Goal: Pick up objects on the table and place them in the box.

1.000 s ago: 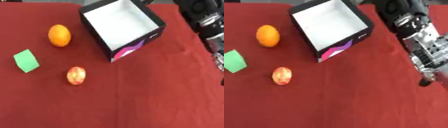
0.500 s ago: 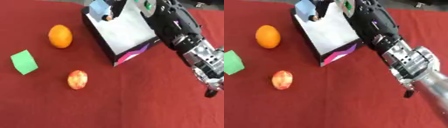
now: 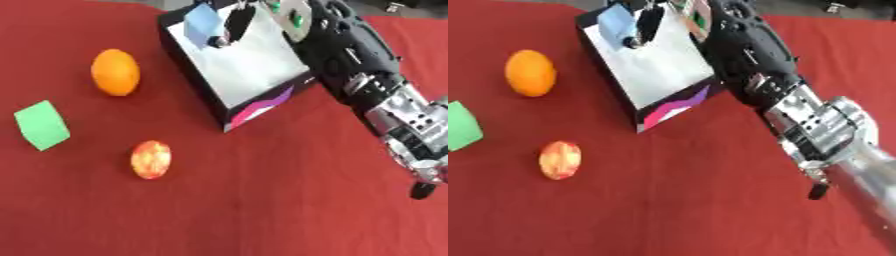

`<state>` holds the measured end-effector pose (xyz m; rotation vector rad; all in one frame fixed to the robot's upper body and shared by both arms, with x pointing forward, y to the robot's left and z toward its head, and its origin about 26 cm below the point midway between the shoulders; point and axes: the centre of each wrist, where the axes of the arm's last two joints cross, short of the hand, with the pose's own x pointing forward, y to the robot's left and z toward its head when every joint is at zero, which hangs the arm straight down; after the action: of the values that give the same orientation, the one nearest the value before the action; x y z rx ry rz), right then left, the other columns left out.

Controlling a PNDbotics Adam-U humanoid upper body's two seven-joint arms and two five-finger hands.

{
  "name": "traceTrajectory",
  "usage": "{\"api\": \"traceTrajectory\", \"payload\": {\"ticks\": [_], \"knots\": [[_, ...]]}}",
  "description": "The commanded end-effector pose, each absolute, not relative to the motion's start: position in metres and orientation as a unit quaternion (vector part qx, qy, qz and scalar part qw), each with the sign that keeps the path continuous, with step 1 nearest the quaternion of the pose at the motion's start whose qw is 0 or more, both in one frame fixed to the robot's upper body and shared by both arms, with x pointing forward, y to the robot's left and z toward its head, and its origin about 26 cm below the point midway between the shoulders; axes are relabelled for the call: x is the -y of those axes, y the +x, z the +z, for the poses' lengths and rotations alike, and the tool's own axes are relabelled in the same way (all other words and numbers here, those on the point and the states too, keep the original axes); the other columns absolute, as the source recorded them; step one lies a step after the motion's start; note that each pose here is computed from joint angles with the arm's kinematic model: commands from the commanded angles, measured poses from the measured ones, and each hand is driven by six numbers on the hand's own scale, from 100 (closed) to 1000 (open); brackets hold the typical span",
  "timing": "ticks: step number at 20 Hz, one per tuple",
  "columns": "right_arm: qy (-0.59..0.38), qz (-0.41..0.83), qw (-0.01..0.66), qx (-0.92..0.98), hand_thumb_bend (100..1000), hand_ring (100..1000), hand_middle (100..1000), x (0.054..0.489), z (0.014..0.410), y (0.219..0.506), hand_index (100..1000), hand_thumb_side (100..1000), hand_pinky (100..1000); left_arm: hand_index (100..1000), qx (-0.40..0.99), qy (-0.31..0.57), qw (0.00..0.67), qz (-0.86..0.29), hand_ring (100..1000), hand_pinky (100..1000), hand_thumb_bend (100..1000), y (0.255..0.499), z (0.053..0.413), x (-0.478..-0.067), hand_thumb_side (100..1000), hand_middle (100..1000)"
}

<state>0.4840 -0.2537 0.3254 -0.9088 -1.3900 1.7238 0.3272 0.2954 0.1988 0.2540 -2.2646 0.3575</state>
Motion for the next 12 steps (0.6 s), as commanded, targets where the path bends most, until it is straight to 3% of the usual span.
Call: {"api": "traceTrajectory", "payload": {"ticks": [1,7,9,12], "knots": [[-0.382,0.661,0.374,0.527,207,671,474,0.274,0.336,0.481,560,101,809,857,0.903,0.110,0.393,0.132,718,864,313,0.325,0.207,-0.301,627,747],[-0.383,0.675,0.389,0.496,309,732,573,0.289,0.320,0.486,663,131,826,857,0.902,0.109,0.395,0.133,716,864,312,0.325,0.206,-0.301,628,746],[-0.386,0.675,0.396,0.488,395,764,633,0.294,0.316,0.487,711,159,838,857,0.903,0.109,0.395,0.133,714,864,313,0.325,0.206,-0.301,628,746],[-0.395,0.674,0.403,0.477,598,854,801,0.300,0.312,0.487,853,276,888,857,0.902,0.109,0.396,0.131,713,864,312,0.325,0.206,-0.301,628,745]]}}
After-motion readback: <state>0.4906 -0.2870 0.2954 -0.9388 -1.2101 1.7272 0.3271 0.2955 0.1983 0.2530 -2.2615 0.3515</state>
